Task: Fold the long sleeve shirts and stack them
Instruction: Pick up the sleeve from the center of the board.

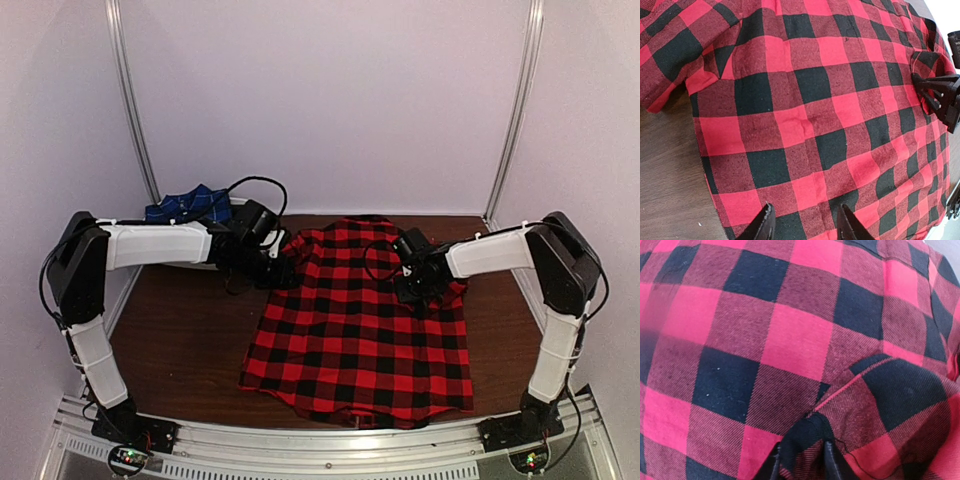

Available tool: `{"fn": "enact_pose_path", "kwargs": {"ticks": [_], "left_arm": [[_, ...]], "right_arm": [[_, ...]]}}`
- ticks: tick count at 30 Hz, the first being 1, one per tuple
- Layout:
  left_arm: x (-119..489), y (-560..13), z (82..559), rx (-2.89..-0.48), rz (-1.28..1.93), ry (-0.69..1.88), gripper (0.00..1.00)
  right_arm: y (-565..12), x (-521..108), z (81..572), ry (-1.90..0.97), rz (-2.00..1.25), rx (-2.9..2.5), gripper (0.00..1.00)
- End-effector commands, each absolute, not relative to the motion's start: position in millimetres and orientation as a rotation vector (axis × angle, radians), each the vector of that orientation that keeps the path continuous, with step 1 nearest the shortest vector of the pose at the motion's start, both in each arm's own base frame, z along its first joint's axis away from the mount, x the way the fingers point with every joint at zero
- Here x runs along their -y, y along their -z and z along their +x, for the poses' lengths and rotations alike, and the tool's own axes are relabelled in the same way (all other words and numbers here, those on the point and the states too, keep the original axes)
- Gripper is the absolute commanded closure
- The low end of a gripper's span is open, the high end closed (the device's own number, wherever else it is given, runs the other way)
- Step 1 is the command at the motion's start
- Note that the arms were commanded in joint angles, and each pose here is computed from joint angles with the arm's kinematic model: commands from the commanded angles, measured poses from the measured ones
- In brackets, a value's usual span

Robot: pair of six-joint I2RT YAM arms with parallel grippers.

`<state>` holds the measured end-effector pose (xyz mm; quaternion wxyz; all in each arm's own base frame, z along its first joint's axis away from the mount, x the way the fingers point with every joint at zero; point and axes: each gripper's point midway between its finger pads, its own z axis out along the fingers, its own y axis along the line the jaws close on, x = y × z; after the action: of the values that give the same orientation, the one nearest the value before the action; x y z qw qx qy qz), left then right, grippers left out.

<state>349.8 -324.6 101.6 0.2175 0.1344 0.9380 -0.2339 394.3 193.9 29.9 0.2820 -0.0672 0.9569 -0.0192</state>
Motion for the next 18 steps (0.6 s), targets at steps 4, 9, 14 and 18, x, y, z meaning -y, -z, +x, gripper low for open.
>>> {"fn": "enact_pose_path", "kwargs": {"ticks": [4, 9, 14, 18], "left_arm": [[337, -120, 359, -2.532, 0.38, 0.726, 0.57], [347, -130, 359, -2.498, 0.398, 0.793, 0.57], [362, -143, 359, -2.436, 0.429, 0.871, 0.57], [375, -152, 359, -2.393, 0.45, 0.944, 0.56]], "right_arm": [[-100, -200, 406, -0.034, -0.136, -2.457, 1.0], [-146, -225, 407, -0.248, -0.143, -2.382, 1.0], [-181, -264, 409, -0.551, -0.137, -2.3, 1.0], [-196, -296, 410, -0.767, -0.133, -2.246, 1.0]]}}
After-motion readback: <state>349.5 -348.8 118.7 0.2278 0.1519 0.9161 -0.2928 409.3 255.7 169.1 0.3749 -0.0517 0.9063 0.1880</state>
